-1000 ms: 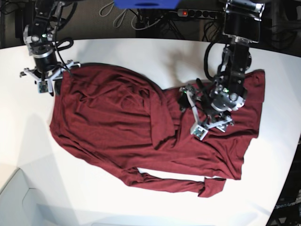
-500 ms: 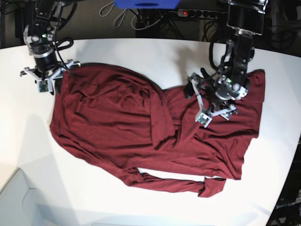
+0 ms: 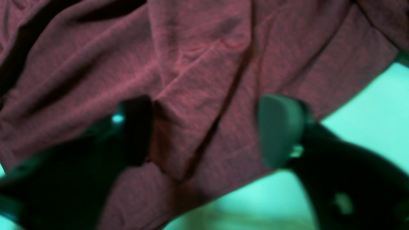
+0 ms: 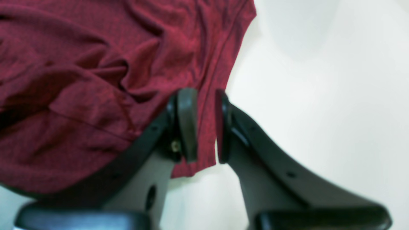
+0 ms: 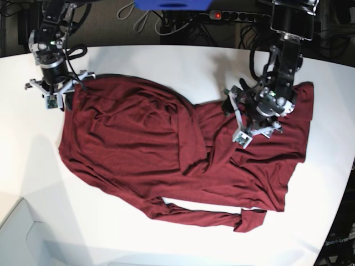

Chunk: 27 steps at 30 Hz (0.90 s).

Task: Layout the t-shirt on the table in an organized manner, then fold the t-shirt properly
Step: 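Pull the fabric with the left gripper back toward the shirt's side edge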

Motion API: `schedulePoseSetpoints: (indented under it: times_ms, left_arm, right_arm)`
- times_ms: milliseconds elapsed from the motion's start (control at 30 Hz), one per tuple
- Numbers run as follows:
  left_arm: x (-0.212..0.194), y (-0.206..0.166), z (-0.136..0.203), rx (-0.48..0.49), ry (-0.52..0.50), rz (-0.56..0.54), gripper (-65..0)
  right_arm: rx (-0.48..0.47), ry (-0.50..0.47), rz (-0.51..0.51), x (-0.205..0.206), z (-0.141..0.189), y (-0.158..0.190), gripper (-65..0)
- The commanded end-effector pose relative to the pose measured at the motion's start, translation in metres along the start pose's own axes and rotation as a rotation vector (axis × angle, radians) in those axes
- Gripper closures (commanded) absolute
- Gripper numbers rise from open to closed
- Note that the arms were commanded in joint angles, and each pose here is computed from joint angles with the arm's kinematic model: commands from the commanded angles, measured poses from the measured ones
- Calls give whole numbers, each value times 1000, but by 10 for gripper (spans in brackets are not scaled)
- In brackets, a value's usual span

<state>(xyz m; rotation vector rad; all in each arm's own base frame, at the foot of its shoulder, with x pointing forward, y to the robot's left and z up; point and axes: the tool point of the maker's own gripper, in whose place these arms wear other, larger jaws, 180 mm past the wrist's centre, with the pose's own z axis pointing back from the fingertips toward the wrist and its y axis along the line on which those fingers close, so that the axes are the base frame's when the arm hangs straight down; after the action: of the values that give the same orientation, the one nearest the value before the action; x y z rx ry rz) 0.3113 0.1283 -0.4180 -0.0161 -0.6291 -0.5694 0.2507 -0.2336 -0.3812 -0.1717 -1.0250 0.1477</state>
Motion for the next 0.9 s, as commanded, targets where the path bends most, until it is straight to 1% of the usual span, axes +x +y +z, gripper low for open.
schedulePoseSetpoints:
  times_ms: [0,100,167,267,333,733,800,867]
  left_arm:
    - [17,9,5,24,-49,-6,-353]
    - [18,11,5,27,-49,-1,-191]
    - [17,16,5,38,-48,15,-114]
    - [15,32,9,71,-53,55,-34]
    - [14,38,11,83,-56,69,0]
    - [19,40,15,85,-75,71,-5]
    - [30,40,20,93,-108,72,-5]
    - [39,52,31,128,-153,112,-5]
  right_arm:
    - [-10,-43,7,12,1,-5,-115]
    - [-10,-43,7,12,1,-5,-115]
    - [-10,-43,7,12,1,-5,-115]
    - [-10,-44,7,12,1,-5,-115]
    - [-10,-44,7,12,1,-5,-115]
    - [-10,-44,7,12,1,-5,-117]
    - [-10,-44,7,12,1,-5,-117]
    - [-10,-44,7,12,1,-5,-117]
